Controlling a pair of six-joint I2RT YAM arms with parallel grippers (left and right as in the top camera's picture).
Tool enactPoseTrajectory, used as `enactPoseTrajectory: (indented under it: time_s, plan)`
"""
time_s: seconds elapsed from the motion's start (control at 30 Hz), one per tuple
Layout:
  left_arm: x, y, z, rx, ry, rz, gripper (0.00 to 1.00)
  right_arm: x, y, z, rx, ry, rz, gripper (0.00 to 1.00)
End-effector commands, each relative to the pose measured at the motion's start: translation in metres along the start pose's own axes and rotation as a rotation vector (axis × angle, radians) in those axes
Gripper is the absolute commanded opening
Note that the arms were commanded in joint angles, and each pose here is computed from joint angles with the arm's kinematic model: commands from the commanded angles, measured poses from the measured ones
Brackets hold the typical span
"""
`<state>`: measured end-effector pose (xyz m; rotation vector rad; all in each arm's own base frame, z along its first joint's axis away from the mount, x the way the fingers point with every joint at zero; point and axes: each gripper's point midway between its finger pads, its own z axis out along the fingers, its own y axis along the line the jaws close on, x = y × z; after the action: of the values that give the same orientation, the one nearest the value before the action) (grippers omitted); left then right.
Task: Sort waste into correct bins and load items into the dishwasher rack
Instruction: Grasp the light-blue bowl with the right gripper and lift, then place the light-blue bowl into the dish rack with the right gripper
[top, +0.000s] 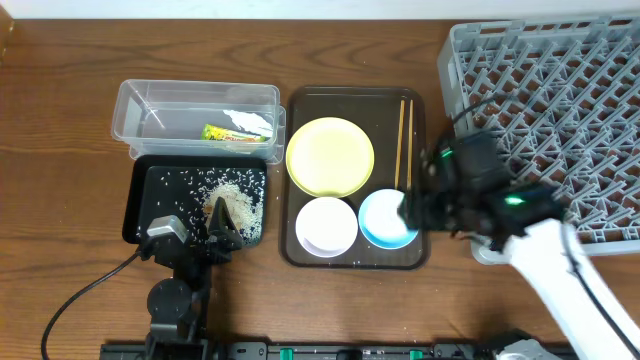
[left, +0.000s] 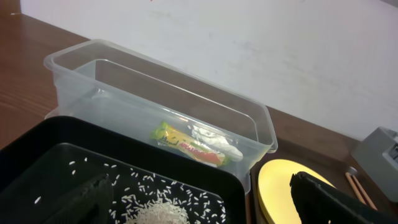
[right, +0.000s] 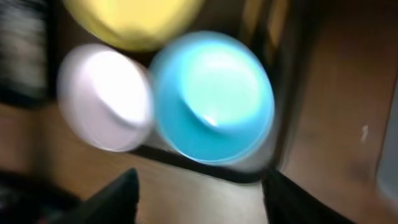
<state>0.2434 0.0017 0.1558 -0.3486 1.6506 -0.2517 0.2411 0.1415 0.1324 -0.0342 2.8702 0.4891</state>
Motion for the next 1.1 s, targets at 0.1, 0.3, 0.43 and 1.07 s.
enactPoseTrajectory:
  time_s: [0.1,0.3,0.43,1.07]
  plan:
    - [0.016,0.008,0.002,-0.024,0.034,-0.005,0.94,0.005,-0.046,0.046,0.234,0.001,0.104,0.49]
    - [0.016,0.008,0.002,-0.024,0.035,-0.005,0.93,0.01,-0.056,0.085,0.255,0.053,0.109,0.31]
    - [0.016,0.008,0.002,-0.024,0.035,-0.005,0.94,0.012,-0.054,0.1,0.233,0.088,0.115,0.13]
    - [0.016,0.008,0.002,-0.024,0.035,-0.005,0.94,-0.124,-0.076,-0.126,0.739,-0.656,-0.016,0.01]
